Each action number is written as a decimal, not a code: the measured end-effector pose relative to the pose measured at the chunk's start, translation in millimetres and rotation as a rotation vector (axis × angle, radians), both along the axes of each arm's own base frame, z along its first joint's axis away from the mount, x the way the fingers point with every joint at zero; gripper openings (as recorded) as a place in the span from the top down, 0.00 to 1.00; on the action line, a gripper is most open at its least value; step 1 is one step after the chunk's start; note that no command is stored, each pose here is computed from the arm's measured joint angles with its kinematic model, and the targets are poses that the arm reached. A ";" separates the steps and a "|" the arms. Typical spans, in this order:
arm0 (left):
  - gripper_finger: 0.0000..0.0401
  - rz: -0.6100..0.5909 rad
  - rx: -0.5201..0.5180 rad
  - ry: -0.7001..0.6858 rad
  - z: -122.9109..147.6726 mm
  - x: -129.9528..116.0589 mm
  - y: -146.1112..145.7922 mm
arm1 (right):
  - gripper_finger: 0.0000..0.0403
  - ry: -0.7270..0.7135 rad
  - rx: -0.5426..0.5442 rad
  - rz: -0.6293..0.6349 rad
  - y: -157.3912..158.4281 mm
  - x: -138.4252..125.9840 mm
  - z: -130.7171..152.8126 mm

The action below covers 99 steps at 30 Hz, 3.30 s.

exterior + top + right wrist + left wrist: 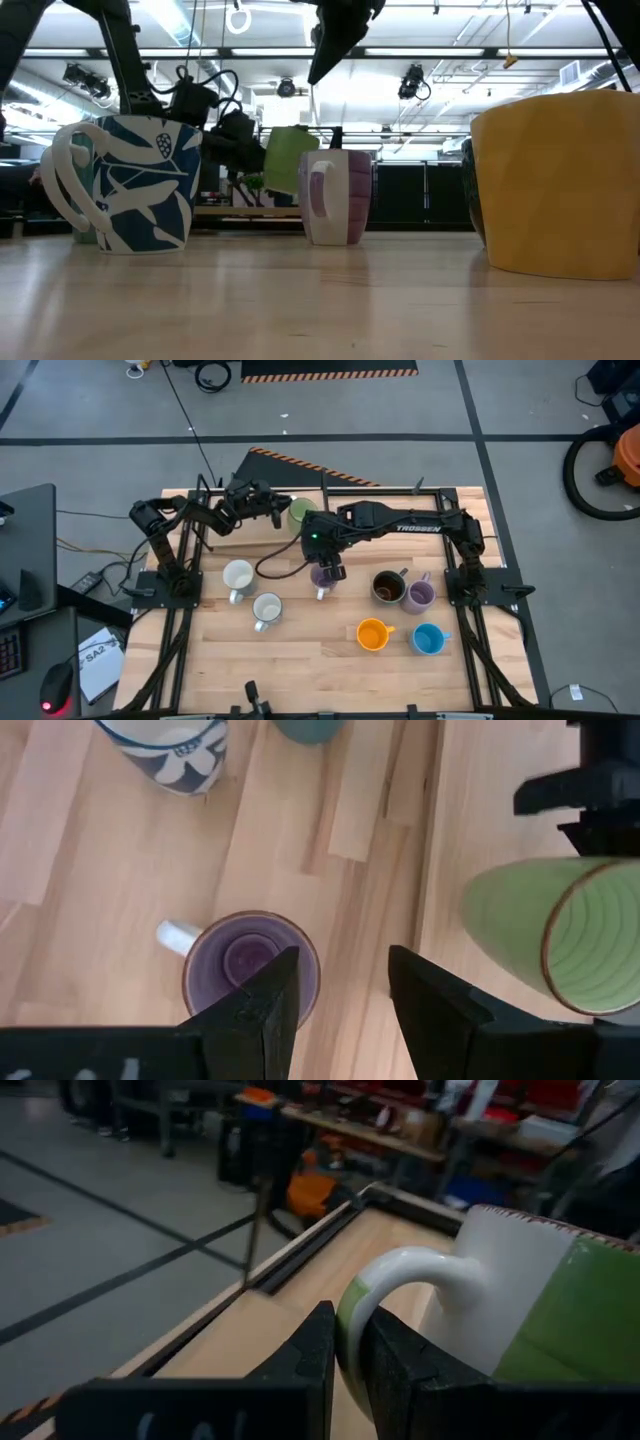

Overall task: Place coffee mugs
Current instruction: Put the green patterned mug on the shelf

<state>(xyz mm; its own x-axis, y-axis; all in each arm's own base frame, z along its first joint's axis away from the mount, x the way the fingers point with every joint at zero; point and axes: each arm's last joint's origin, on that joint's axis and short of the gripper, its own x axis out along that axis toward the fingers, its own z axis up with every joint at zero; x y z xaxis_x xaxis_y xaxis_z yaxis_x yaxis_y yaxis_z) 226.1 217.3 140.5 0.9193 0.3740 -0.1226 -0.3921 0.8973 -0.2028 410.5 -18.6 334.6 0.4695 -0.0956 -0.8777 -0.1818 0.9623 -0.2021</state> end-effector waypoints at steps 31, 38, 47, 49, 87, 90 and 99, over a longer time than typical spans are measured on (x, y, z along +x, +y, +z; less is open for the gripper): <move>0.89 0.099 -0.045 0.075 -8.1 -2.1 1.3 | 0.60 -0.026 0.052 0.017 -10.5 4.3 -8.7; 0.89 0.092 -0.034 0.094 -9.0 -3.0 1.7 | 0.60 -0.008 0.054 0.007 -15.2 5.4 -22.6; 0.81 0.078 -0.044 0.105 -10.6 -3.2 1.1 | 0.60 -0.003 0.055 0.005 -15.8 5.3 -24.3; 0.77 0.077 -0.046 0.104 -10.7 -3.3 1.0 | 0.60 -0.003 0.055 0.005 -15.8 5.3 -24.3; 0.69 0.160 -0.074 0.168 8.9 -23.5 6.3 | 0.60 -0.038 0.026 -0.006 -17.3 -1.3 -11.2; 0.69 0.158 -0.093 0.187 6.7 -23.9 5.7 | 0.60 -0.027 0.027 -0.006 -17.2 -2.3 -11.8; 0.69 0.165 -0.129 0.209 3.4 -25.9 5.8 | 0.60 -0.015 0.027 -0.006 -18.2 -3.3 -12.3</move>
